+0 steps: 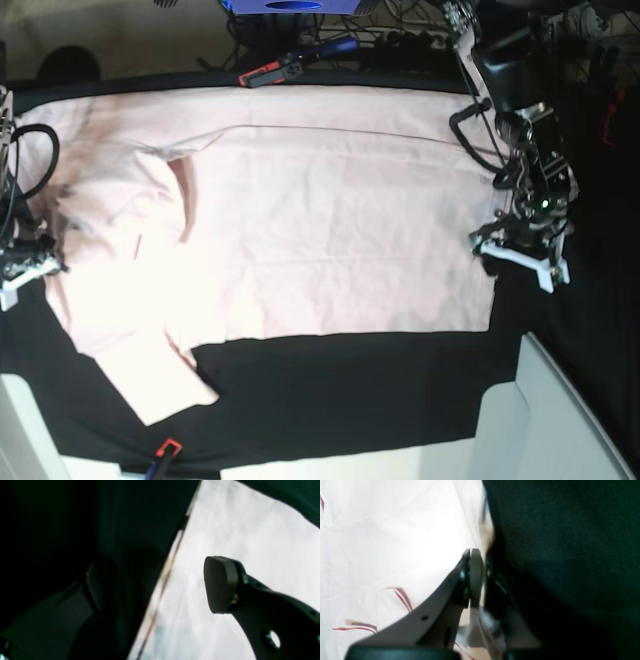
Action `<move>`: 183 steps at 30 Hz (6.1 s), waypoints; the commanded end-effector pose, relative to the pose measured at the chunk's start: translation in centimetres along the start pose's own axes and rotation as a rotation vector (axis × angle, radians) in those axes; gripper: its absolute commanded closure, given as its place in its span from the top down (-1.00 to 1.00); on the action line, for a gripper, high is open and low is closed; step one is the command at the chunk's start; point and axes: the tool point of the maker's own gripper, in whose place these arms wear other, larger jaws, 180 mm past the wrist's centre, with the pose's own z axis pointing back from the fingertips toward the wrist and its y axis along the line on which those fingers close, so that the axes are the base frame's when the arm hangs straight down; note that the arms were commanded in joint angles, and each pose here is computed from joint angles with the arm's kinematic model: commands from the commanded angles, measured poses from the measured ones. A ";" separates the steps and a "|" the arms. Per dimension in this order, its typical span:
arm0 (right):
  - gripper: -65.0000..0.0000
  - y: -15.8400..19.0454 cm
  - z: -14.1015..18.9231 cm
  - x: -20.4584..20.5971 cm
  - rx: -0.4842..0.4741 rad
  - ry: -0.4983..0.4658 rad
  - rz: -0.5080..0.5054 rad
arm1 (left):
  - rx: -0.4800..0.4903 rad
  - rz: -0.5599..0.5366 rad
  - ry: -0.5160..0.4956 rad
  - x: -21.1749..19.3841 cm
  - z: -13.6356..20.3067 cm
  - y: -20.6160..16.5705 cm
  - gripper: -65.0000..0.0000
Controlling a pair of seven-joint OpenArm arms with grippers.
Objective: Fold the T-shirt properly
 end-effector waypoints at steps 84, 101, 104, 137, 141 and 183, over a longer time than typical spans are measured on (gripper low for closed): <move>-1.00 1.0 1.3 6.5 0.031 -0.148 0.059 | -0.048 0.002 -0.143 6.0 3.1 -3.3 -1.00; -1.00 1.0 4.0 4.9 0.107 -0.171 0.038 | 0.003 -0.067 -0.104 2.6 6.4 -0.5 -1.00; -1.00 1.0 4.2 3.9 0.122 -0.149 0.023 | 0.013 -0.086 -0.081 2.1 7.4 0.0 -1.00; 0.16 0.2 10.3 0.8 0.228 -0.149 -0.331 | 0.082 -0.168 0.046 0.0 11.3 2.7 -0.13; 0.17 0.7 10.7 4.1 0.201 -0.204 -0.225 | 0.087 -0.178 0.006 2.2 10.9 2.9 -0.12; -0.45 4.0 0.3 2.6 -0.020 0.048 -0.037 | 0.088 -0.180 -0.021 3.5 10.7 2.8 -0.12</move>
